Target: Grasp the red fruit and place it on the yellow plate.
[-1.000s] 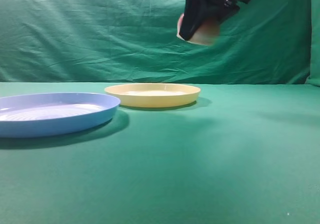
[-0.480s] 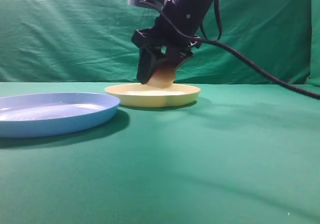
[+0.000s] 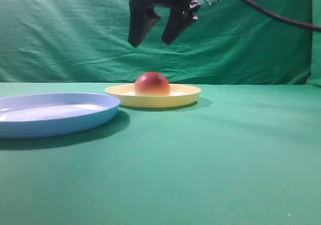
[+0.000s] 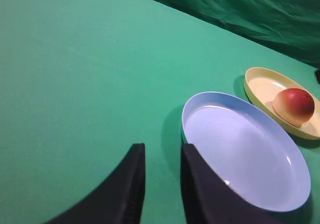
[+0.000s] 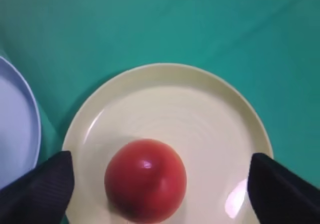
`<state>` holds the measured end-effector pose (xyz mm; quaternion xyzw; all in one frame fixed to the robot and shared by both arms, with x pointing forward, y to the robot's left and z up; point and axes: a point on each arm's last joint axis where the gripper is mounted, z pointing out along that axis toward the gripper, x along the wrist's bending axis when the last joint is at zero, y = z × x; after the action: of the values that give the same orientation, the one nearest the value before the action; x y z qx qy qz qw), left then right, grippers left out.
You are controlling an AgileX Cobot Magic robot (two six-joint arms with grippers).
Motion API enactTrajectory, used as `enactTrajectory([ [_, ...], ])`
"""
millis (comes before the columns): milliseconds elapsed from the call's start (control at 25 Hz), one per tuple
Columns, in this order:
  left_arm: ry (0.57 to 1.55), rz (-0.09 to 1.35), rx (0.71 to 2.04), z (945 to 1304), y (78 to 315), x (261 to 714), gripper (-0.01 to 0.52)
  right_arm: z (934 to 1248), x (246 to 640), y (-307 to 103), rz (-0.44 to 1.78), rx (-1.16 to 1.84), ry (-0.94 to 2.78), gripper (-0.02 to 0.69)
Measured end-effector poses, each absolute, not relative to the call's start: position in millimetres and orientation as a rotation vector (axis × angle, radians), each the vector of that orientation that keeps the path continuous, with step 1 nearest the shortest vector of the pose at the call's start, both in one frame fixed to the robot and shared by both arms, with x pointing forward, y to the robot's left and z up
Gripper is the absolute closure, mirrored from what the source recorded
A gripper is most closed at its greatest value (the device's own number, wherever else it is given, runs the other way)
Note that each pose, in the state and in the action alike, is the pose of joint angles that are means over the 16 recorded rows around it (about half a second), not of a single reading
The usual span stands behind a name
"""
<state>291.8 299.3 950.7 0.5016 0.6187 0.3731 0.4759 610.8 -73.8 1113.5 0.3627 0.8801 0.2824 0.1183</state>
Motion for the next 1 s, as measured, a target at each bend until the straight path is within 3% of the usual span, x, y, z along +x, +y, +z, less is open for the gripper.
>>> enactTrajectory([
  [160, 1.512, 0.912, 1.226, 950.7, 299.3, 291.8, 0.357, 1146.7, 586.2, -90.7, 0.836, 1.148, 2.548, 0.6],
  [280, 1.512, 0.912, 1.226, 950.7, 299.3, 291.8, 0.357, 1164.0, 565.0, -103.9, 0.857, 1.19, 2.518, 0.652],
  [560, 1.512, 0.912, 1.226, 950.7, 299.3, 291.8, 0.357, 1177.0, 507.9, -136.4, 0.947, 1.206, 2.422, 0.665],
  [1000, 1.512, 0.912, 1.226, 950.7, 299.3, 291.8, 0.357, 1140.8, 422.6, -184.9, 1.011, 1.192, 2.337, 0.665],
])
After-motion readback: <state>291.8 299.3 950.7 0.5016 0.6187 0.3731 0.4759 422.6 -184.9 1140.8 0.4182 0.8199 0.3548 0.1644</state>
